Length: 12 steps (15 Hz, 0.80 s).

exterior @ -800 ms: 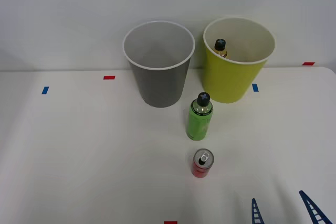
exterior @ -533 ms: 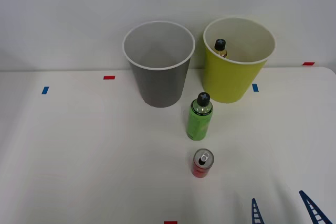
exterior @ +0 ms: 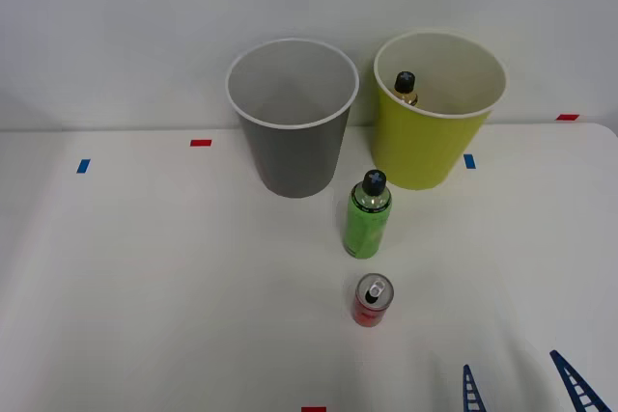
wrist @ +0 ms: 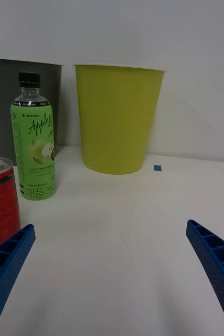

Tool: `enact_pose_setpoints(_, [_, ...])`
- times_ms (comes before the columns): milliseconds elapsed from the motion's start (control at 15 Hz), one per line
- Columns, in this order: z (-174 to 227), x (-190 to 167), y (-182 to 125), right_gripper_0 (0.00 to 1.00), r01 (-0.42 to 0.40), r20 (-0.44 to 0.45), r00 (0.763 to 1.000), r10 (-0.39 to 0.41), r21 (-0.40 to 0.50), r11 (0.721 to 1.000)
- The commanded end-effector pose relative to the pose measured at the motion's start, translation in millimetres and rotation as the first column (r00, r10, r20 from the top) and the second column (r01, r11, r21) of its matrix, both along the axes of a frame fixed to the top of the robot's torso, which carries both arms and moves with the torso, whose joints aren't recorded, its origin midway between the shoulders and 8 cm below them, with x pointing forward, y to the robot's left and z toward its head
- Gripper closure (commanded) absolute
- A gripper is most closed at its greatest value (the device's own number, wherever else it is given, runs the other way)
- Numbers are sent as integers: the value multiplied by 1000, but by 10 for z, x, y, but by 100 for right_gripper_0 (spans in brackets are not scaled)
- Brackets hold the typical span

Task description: Put cans in the gray bin, plastic bottles in the light green bin

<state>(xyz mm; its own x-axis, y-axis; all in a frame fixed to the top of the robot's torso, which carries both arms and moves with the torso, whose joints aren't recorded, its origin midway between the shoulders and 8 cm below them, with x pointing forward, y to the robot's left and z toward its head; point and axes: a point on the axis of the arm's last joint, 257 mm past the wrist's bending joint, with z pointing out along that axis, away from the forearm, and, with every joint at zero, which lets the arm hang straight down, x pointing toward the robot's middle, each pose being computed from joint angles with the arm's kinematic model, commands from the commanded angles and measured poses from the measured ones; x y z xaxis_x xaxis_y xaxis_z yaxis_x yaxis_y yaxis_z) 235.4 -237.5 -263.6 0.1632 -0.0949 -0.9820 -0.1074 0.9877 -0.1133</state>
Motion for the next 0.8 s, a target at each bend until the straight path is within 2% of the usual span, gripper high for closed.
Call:
enact_pose_setpoints(67, [0, 0, 0, 0, 0, 0, 1000, 0, 0, 1000])
enact_pose_setpoints(800, [0, 0, 0, 0, 0, 0, 1000, 0, 0, 1000])
